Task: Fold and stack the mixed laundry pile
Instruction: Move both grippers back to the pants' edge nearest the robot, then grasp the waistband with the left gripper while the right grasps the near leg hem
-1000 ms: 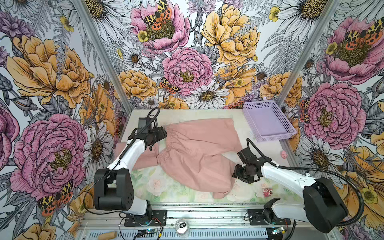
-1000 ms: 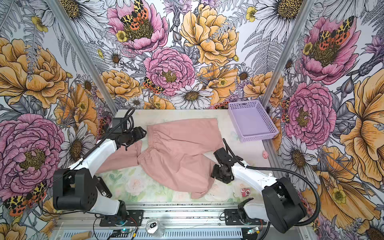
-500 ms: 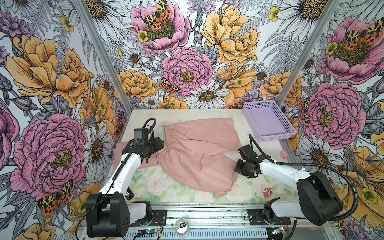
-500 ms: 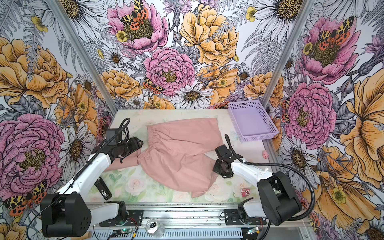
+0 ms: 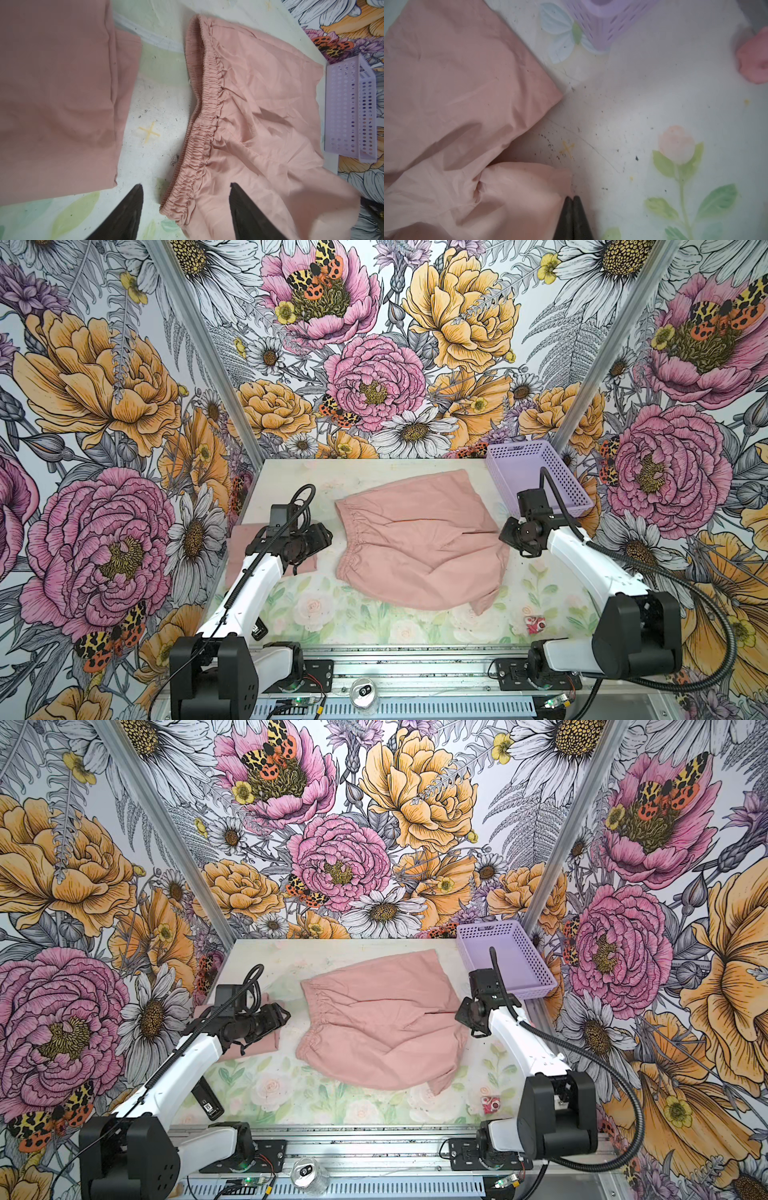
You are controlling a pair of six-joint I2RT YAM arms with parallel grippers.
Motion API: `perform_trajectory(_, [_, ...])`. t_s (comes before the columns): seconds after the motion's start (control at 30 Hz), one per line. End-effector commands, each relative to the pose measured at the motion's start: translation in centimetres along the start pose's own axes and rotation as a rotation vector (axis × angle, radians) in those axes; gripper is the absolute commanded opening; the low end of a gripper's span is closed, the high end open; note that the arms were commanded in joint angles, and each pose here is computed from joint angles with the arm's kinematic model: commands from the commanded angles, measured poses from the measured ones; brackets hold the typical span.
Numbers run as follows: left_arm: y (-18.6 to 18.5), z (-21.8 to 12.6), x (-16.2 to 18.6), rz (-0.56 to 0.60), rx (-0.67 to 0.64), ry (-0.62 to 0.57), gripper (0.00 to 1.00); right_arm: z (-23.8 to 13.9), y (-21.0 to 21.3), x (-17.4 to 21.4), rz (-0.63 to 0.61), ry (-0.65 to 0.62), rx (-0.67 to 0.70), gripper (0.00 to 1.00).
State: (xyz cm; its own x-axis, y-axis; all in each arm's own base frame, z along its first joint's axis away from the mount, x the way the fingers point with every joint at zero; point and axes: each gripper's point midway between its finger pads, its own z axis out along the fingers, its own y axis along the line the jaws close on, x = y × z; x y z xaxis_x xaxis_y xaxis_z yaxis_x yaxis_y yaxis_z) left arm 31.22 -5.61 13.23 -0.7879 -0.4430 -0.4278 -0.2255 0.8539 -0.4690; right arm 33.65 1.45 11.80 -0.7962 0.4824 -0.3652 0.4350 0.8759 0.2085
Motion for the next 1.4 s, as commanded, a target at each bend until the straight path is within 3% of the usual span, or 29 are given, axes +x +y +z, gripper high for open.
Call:
perform_trajectory(0.0, [-0.8,0.6,2.0,0.025,0.028,0.058,0.67,-0.8,1.0,-0.9,-0.093,0.030,-0.032,0.30])
perform_trajectory(0.07, [-1.2,0.7,3.0,0.040,0.026,0.075,0.67,-1.9,0.8,0.4,-0.081,0.037,-0.055,0.45])
perform_trajectory(0.17, [-1.1,1.3,4.6,0.044,0.012,0.105,0.67,-3.8,-0.2,4.0,-0.033,0.060,-0.093,0.51])
perform_trajectory(0.33, [0.1,2.7,7.1,0.051,-0.038,0.170,0.65,-4.5,-0.1,11.7,0.017,0.143,-0.170,0.51])
perform_trajectory(0.53, [0.8,3.9,7.1,0.060,-0.058,0.162,0.61,-3.2,-0.7,17.7,0.037,0.188,-0.141,0.44])
perform_trajectory(0.77, [0.8,5.0,7.2,0.074,-0.062,0.187,0.59,-2.6,-0.2,20.8,0.017,0.212,-0.129,0.37])
perform_trajectory(1.03, [1.1,6.0,8.5,0.082,-0.069,0.223,0.58,0.2,0.3,22.4,-0.006,0.212,-0.085,0.48])
perform_trajectory(1.13, [1.5,6.4,8.9,0.077,-0.079,0.228,0.53,1.1,0.0,22.3,-0.021,0.202,-0.046,0.41])
perform_trajectory(1.23, [1.9,6.8,9.0,0.070,-0.090,0.226,0.44,1.2,-1.0,22.4,-0.032,0.204,-0.009,0.12])
perform_trajectory(1.3, [2.0,7.0,8.9,0.067,-0.094,0.220,0.35,0.7,-1.7,22.3,-0.028,0.194,0.003,0.00])
perform_trajectory(1.37, [2.0,7.2,8.6,0.058,-0.096,0.207,0.21,-0.1,-2.6,22.0,-0.019,0.185,0.016,0.00])
